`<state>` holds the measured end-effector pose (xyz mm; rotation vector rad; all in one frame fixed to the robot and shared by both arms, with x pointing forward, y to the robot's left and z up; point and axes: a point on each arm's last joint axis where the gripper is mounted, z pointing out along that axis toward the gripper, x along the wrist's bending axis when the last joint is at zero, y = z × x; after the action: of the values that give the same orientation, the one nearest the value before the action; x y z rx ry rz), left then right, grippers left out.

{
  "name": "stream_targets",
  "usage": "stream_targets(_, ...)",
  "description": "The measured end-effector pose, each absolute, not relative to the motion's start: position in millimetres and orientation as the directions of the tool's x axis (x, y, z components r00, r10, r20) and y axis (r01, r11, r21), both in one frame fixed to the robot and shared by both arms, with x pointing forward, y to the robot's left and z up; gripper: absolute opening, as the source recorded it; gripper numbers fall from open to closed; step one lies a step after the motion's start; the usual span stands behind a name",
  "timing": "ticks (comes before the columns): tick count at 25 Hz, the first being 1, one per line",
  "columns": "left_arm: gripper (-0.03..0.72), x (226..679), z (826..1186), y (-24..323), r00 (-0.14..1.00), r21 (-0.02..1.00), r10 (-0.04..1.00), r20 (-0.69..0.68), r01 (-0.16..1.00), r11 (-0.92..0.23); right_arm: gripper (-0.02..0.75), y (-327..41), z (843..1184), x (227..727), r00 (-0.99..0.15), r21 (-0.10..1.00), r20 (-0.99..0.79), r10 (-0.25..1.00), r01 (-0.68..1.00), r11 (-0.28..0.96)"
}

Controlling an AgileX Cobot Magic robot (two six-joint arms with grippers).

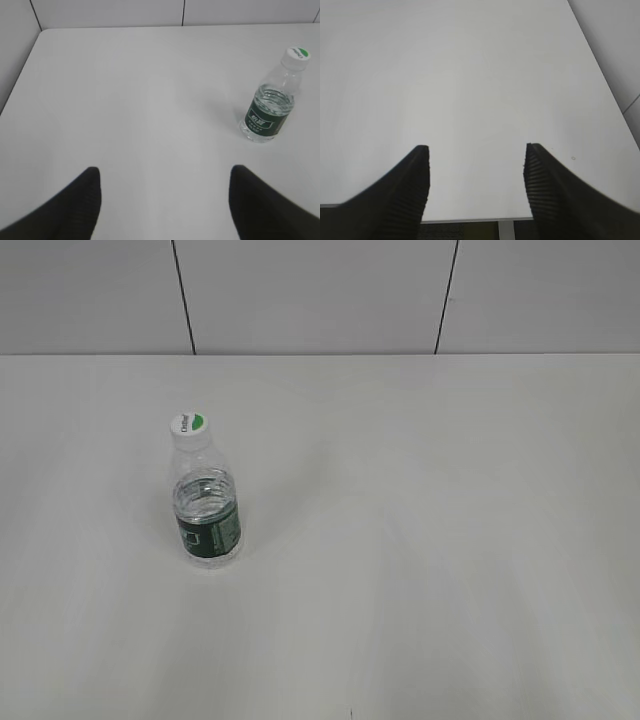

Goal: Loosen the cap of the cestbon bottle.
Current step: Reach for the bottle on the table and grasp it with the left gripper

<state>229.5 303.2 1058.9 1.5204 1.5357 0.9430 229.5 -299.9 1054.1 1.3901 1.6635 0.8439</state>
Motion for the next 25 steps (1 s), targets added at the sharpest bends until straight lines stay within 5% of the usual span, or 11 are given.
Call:
stream_targets(8,0.491,230,1062,304,-0.007,0.908,1.0,-0.005,0.418,0.007,0.457,-300,1054,230,-0.084,0.872,-0.155,0.984,0.456,0.176)
stream_targets(13,0.491,244,1081,306,-0.016,0.958,0.999,0.028,0.285,-0.022,0.457,-300,1054,230,-0.084,0.872,-0.155,0.984,0.456,0.176)
stream_targets(25,0.491,344,1109,300,0.016,0.989,0.999,0.041,0.143,-0.042,0.457,-300,1054,230,-0.084,0.872,-0.155,0.984,0.456,0.176)
